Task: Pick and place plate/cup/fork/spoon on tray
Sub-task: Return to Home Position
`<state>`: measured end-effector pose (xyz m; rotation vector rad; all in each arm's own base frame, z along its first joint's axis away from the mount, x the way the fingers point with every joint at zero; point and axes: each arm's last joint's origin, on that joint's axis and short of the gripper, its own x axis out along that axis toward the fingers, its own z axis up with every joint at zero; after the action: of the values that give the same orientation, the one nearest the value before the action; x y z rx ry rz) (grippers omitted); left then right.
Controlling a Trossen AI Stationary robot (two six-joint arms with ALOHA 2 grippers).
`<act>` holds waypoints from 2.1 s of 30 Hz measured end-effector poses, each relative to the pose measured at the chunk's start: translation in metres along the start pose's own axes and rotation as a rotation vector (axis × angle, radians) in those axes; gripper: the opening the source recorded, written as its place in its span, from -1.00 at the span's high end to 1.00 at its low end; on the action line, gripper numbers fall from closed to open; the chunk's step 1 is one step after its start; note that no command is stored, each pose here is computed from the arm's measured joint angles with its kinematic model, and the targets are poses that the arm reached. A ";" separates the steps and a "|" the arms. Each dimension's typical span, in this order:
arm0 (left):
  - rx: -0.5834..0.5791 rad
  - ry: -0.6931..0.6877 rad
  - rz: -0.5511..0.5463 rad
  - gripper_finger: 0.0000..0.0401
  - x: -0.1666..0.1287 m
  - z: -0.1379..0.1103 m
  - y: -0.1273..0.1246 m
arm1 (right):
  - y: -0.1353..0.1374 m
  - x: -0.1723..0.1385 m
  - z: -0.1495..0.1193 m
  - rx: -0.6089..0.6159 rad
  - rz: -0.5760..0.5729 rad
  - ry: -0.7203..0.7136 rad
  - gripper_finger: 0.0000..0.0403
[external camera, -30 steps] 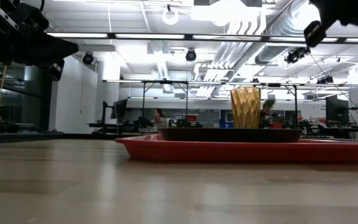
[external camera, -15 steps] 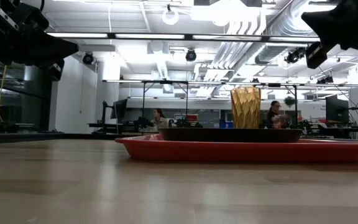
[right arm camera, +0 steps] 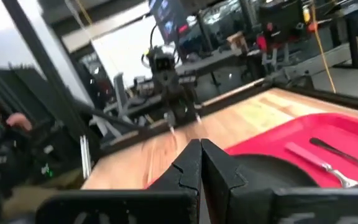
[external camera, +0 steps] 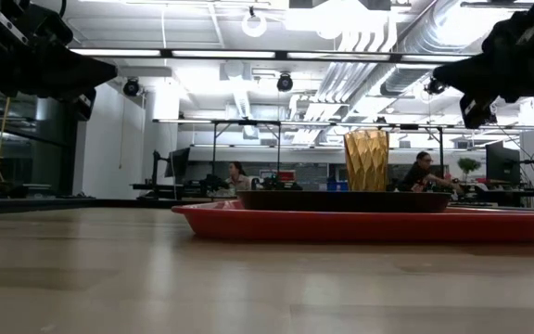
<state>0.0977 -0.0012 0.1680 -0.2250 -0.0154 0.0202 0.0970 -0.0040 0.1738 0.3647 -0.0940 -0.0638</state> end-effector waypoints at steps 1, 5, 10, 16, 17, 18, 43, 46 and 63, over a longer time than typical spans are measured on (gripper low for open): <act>0.000 0.000 0.000 0.98 0.000 0.000 0.000 | 0.000 0.000 -0.002 -0.009 0.005 0.017 1.00; 0.000 0.000 0.000 0.98 0.000 0.000 0.000 | 0.002 0.000 -0.006 -0.052 0.028 0.067 1.00; 0.000 0.000 0.000 0.98 0.000 0.000 0.000 | 0.003 0.000 -0.007 -0.080 0.042 0.072 1.00; 0.000 0.000 0.000 0.98 0.000 0.000 0.000 | 0.003 0.000 -0.007 -0.085 0.049 0.077 1.00; 0.000 0.000 0.000 0.98 0.000 0.000 0.000 | 0.003 0.000 -0.007 -0.085 0.053 0.079 1.00; 0.000 0.000 0.000 0.98 0.000 0.000 0.000 | 0.003 0.000 -0.007 -0.085 0.056 0.081 1.00; 0.000 0.000 0.000 0.98 0.000 0.000 0.000 | 0.004 -0.001 -0.008 -0.050 0.083 0.098 1.00; 0.000 0.000 0.001 0.98 0.000 0.000 0.000 | 0.004 -0.001 -0.008 -0.050 0.083 0.098 1.00; 0.000 0.000 0.001 0.98 0.000 0.000 0.000 | 0.004 -0.001 -0.008 -0.050 0.082 0.099 1.00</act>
<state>0.0977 -0.0011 0.1680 -0.2250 -0.0156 0.0209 0.0974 0.0025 0.1675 0.3131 -0.0097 0.0333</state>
